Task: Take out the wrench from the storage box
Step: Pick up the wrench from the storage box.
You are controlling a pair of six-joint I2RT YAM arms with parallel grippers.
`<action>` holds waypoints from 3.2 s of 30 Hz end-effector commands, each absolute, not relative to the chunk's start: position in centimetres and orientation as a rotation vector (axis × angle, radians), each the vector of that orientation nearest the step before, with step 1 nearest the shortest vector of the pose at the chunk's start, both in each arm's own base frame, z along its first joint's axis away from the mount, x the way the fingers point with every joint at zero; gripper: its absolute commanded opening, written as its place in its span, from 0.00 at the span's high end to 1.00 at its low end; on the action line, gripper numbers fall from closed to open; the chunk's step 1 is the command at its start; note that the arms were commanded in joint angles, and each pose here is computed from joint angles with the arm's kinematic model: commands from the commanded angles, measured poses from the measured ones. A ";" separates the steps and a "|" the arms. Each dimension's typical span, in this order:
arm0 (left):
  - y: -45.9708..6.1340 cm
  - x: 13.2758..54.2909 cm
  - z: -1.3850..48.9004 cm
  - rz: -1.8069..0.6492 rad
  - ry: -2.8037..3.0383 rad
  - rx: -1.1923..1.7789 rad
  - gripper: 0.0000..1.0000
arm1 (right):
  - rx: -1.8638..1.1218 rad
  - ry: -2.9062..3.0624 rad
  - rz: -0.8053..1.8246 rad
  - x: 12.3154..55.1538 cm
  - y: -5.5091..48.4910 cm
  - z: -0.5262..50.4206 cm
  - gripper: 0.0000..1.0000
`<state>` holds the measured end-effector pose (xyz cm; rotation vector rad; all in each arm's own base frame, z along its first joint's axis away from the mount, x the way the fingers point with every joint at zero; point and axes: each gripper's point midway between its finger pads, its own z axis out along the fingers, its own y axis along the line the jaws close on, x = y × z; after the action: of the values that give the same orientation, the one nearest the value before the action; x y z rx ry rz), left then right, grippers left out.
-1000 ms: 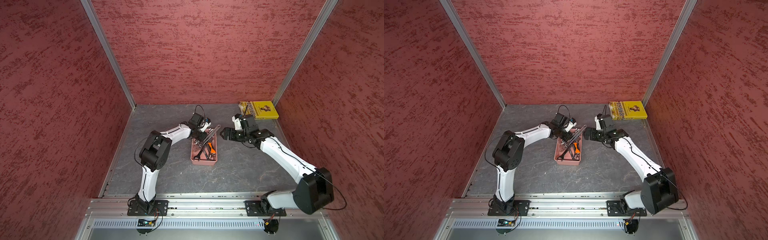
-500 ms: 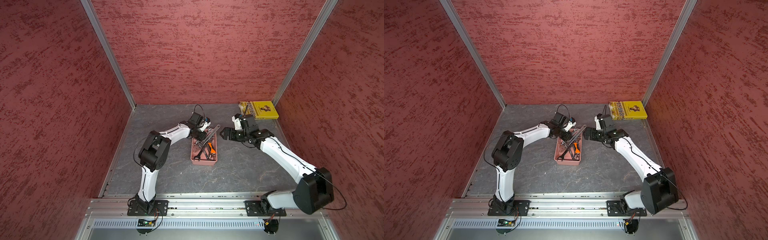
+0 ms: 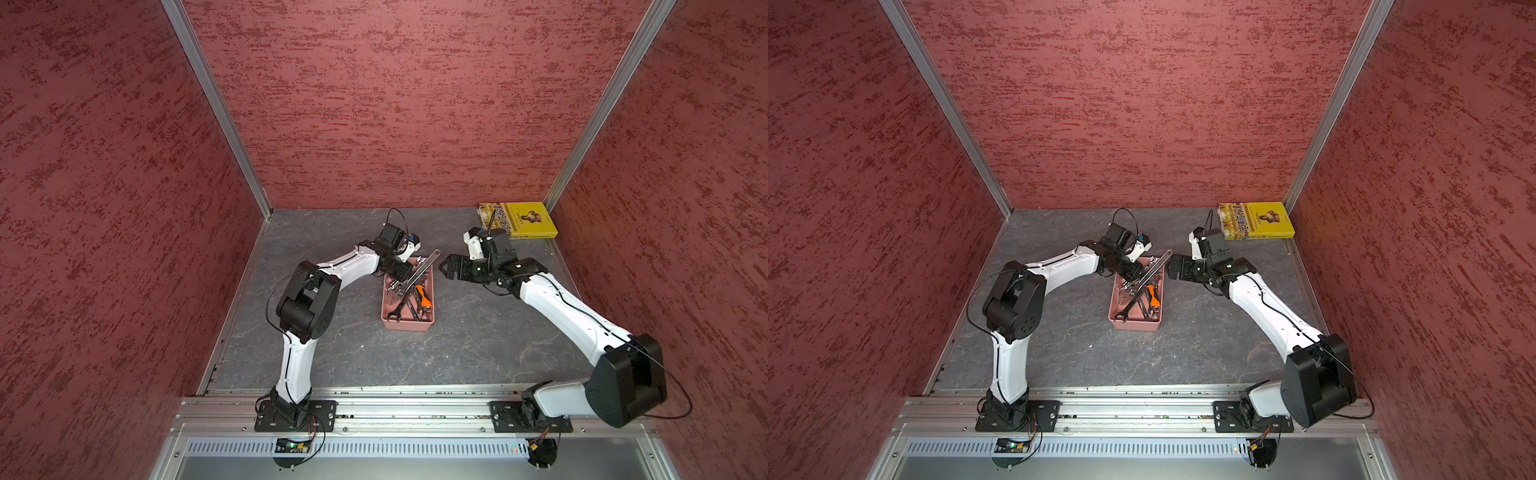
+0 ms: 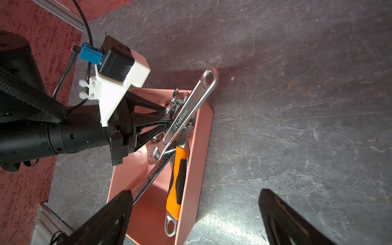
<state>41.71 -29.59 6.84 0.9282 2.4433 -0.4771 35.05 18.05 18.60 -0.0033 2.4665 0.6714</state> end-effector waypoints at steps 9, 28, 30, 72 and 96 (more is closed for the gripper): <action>-28.1 42.9 8.5 -0.446 2.449 0.869 0.74 | 0.002 2.446 0.696 35.7 18.2 19.0 0.02; -27.7 43.2 8.7 -0.455 2.454 0.877 0.87 | 0.001 2.451 0.707 36.4 18.6 18.8 0.02; -27.8 43.2 8.7 -0.457 2.455 0.878 0.90 | 0.000 2.449 0.710 36.4 18.7 18.8 0.02; -25.8 39.7 20.7 -0.374 2.404 0.622 1.00 | -0.025 2.407 0.787 36.8 19.8 20.1 0.02; -16.5 33.2 8.5 -0.638 2.777 0.107 1.00 | -0.039 2.451 0.822 36.0 20.7 18.5 0.02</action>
<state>32.07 -15.76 8.67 0.0724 2.8270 -0.5744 35.97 20.55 17.15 -0.0343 2.4863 0.8142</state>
